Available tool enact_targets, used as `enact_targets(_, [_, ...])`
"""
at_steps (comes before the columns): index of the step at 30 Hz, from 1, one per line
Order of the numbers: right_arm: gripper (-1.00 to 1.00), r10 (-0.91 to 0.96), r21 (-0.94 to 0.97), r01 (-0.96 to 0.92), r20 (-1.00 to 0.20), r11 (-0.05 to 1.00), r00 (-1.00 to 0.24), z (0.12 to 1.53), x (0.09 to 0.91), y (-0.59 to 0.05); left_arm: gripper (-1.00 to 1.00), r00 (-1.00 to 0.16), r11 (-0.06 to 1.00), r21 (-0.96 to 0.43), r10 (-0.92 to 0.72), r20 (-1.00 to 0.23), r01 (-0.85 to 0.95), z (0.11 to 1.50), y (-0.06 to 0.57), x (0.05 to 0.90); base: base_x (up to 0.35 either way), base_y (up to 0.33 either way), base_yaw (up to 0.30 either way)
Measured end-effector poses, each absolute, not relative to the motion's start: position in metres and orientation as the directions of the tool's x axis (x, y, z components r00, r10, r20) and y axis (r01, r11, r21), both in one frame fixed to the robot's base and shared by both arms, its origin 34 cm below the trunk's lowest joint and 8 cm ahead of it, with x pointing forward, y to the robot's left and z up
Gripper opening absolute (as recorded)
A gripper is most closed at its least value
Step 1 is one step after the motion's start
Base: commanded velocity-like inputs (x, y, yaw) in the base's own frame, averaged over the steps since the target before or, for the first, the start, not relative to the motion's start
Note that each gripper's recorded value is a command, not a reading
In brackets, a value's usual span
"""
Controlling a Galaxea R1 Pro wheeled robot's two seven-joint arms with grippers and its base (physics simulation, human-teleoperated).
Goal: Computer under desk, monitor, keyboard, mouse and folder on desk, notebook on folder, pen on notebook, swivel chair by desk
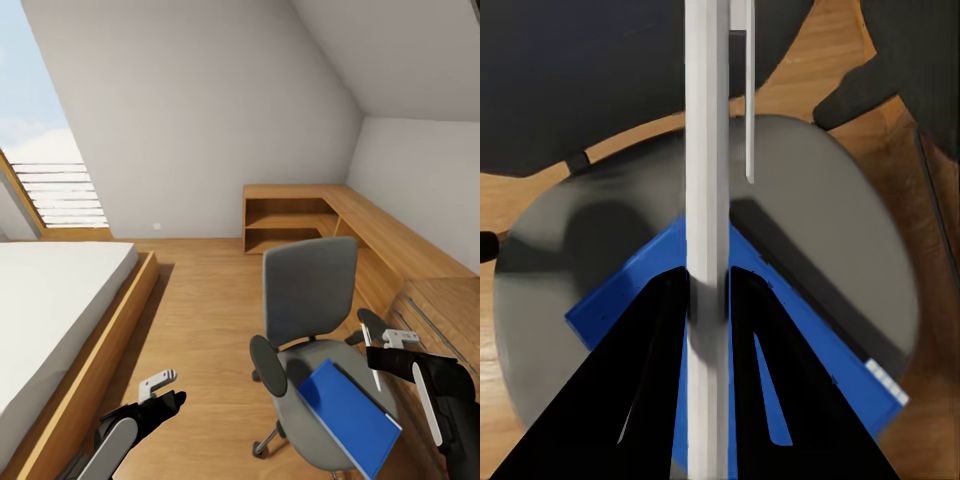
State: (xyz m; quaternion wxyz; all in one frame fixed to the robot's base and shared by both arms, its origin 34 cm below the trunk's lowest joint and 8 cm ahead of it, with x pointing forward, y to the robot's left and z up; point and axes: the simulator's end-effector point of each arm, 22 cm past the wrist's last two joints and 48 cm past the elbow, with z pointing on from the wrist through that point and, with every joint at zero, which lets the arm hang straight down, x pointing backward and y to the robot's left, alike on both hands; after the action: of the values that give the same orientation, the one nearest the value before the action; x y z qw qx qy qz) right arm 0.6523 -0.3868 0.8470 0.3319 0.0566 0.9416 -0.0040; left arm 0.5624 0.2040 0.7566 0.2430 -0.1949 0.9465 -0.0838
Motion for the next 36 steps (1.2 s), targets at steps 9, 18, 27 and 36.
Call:
enact_targets(9, [-1.00,0.103,0.029,0.109,-0.629,0.994,-0.771,0.861,0.652,-0.387,1.00,-0.812,0.915,-0.253,-0.398,-0.427,-0.316,0.769,0.199,0.560,0.000,0.000,-0.042])
enact_targets(18, [-1.00,0.138,0.035,0.150,-0.633,0.988,-0.762,0.875,0.647,-0.402,1.00,-0.814,0.917,-0.251,-0.391,-0.429,-0.308,0.782,0.196,0.557,0.000,0.000,-0.135])
enact_targets(27, [-1.00,0.179,0.044,0.197,-0.638,0.979,-0.749,0.882,0.642,-0.419,1.00,-0.812,0.918,-0.255,-0.390,-0.433,-0.305,0.789,0.195,0.557,0.000,0.000,-0.227])
enact_targets(36, [-1.00,0.237,0.060,0.260,-0.641,0.964,-0.730,0.885,0.634,-0.441,1.00,-0.810,0.918,-0.255,-0.389,-0.439,-0.303,0.791,0.196,0.558,0.000,0.000,-0.247])
